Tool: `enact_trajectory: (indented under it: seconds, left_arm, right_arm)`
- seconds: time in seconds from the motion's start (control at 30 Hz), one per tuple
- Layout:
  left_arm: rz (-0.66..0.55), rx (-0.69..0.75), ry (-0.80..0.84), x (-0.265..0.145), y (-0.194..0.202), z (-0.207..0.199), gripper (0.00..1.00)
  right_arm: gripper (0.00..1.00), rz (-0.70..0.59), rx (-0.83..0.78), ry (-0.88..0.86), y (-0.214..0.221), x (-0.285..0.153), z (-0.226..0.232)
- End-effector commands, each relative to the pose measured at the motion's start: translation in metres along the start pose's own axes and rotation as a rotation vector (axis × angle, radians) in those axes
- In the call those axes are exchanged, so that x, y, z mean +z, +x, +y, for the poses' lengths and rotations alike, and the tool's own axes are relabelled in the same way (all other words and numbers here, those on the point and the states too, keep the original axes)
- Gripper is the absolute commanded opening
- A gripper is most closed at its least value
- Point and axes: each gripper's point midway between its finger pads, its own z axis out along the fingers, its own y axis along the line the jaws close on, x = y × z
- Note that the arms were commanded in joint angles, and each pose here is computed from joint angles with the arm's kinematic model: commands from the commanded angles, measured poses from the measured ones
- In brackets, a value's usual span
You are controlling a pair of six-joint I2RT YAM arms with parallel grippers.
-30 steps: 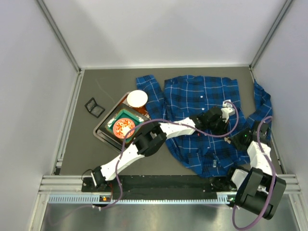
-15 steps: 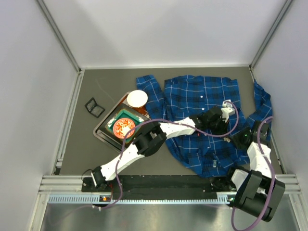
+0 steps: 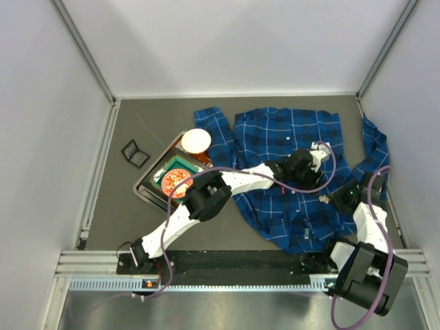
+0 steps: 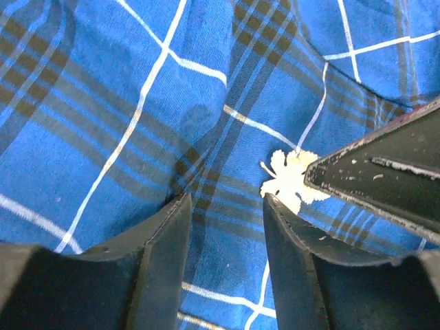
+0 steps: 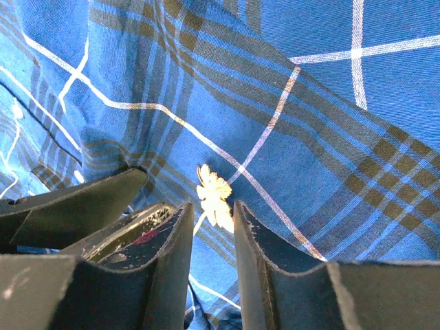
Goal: Remove the brooch from the garment
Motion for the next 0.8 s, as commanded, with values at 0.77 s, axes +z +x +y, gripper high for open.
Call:
enact_trajectory:
  seconds: [0.77]
  left_arm:
    - [-0.021,0.09,0.235,-0.02,-0.005,-0.051,0.24]
  right_arm:
    - [0.31,-0.052,-0.137,-0.066,-0.023,0.0,0.018]
